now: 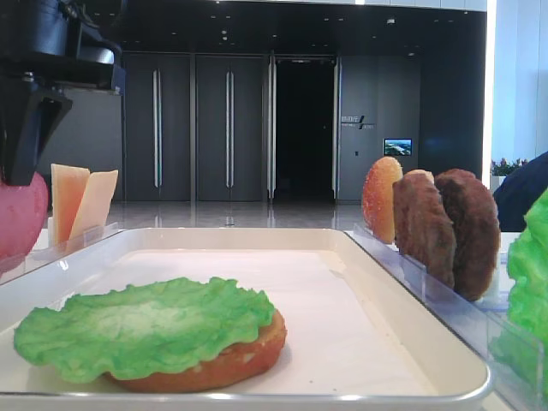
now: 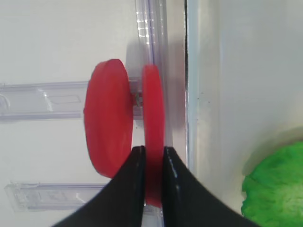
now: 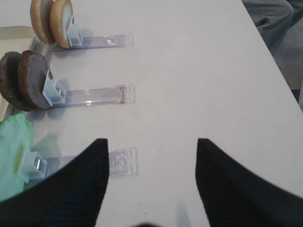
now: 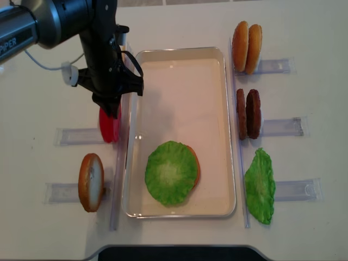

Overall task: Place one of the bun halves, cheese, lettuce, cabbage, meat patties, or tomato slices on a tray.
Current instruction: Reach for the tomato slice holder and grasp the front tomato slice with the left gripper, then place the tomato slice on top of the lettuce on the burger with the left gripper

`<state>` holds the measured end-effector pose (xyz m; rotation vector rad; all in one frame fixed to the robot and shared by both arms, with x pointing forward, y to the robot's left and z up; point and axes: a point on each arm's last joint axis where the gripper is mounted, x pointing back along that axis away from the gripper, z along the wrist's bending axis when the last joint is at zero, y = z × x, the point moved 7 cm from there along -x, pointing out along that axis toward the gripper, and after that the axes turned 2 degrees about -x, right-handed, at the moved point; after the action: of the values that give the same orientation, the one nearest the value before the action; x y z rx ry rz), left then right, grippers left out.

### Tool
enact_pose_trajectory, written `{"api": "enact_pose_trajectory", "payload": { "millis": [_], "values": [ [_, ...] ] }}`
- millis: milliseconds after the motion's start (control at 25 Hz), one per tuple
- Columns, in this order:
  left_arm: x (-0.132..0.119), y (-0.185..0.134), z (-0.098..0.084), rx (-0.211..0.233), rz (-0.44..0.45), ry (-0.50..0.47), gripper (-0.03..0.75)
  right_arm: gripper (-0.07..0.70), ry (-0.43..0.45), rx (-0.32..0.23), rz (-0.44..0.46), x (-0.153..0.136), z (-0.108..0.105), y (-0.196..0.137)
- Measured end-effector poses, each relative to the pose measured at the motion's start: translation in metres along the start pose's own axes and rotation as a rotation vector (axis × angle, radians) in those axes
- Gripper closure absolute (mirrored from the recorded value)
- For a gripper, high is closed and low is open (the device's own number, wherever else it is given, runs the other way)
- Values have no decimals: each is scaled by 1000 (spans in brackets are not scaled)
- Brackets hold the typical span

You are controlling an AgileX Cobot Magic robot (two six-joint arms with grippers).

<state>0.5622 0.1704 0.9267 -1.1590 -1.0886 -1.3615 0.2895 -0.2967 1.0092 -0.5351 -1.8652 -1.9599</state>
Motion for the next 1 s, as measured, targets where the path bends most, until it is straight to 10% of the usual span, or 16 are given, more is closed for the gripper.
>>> {"api": "enact_pose_trajectory", "payload": {
  "millis": [680,1000],
  "values": [
    [73,-21,-5,48,-136,-200,655,213,0,0,0,0,0,0],
    [87,-40,-16,-7,-126,-313,655,213,0,0,0,0,0,0]
  ]
}}
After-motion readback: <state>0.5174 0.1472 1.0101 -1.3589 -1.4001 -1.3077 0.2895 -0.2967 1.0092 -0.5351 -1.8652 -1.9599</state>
